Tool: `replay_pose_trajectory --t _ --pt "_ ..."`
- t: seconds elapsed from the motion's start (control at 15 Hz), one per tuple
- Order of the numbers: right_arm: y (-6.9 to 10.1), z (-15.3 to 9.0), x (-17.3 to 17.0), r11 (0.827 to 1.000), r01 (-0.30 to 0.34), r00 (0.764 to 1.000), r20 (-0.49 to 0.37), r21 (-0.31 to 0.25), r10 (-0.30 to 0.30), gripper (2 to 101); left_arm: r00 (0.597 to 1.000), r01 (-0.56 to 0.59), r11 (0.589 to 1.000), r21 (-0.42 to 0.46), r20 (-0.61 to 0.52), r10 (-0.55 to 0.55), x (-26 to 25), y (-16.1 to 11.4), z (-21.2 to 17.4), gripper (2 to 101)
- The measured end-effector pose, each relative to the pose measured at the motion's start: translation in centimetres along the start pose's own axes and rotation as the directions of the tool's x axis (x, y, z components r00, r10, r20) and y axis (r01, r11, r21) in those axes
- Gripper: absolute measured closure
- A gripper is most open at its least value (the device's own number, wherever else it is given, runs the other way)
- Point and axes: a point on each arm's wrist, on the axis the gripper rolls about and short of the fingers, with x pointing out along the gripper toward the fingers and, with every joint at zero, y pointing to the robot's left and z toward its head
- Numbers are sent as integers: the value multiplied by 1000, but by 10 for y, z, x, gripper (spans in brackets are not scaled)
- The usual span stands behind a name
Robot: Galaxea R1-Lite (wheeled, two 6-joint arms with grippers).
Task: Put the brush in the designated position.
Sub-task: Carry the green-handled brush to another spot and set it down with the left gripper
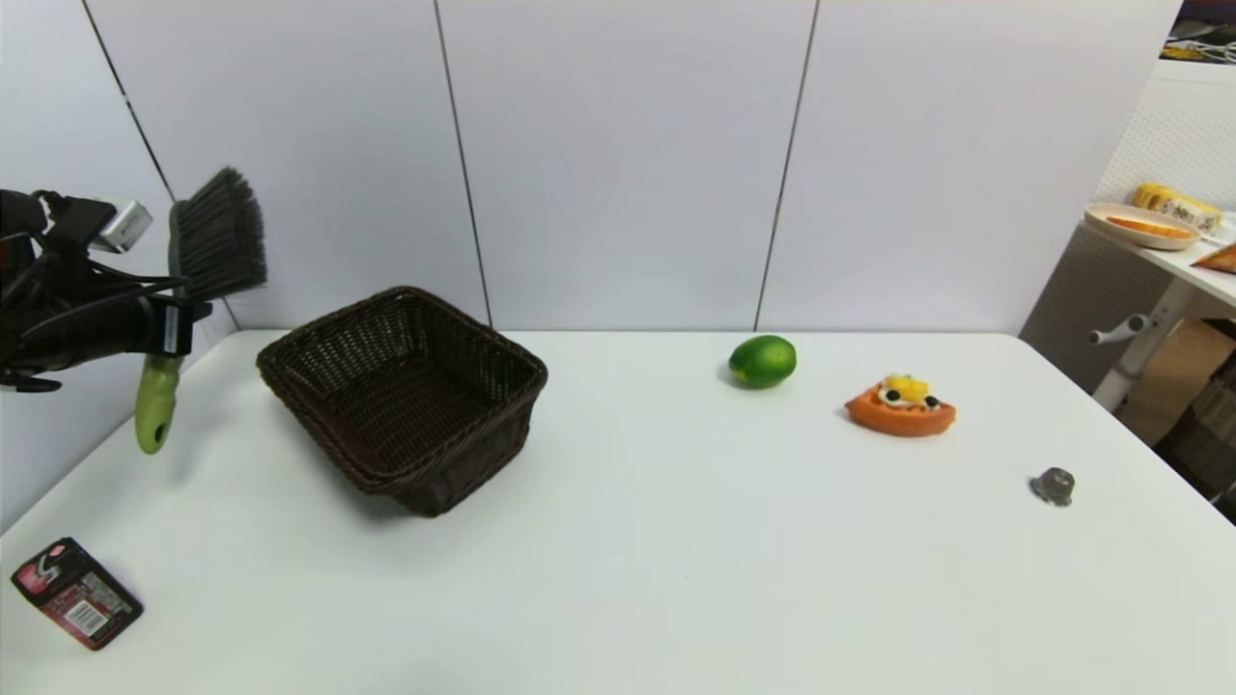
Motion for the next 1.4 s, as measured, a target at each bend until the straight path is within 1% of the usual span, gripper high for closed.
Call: replay_pose_trajectory --t 0.6,0.93,1.2,1.4 --pt "0 0 0 1000 0 1000 0 0 0 50 987 9 998 -57 -160 -18 59 18 -55 846" --pt "0 0 0 1000 0 1000 0 0 0 50 964 33 994 -101 -259 -59 86 22 -78 846" --pt "0 0 0 1000 0 1000 0 0 0 50 951 54 992 -113 -297 -85 90 22 -78 847" --pt "0 0 0 1000 0 1000 0 0 0 50 949 60 991 -116 -302 -93 78 21 -65 846"
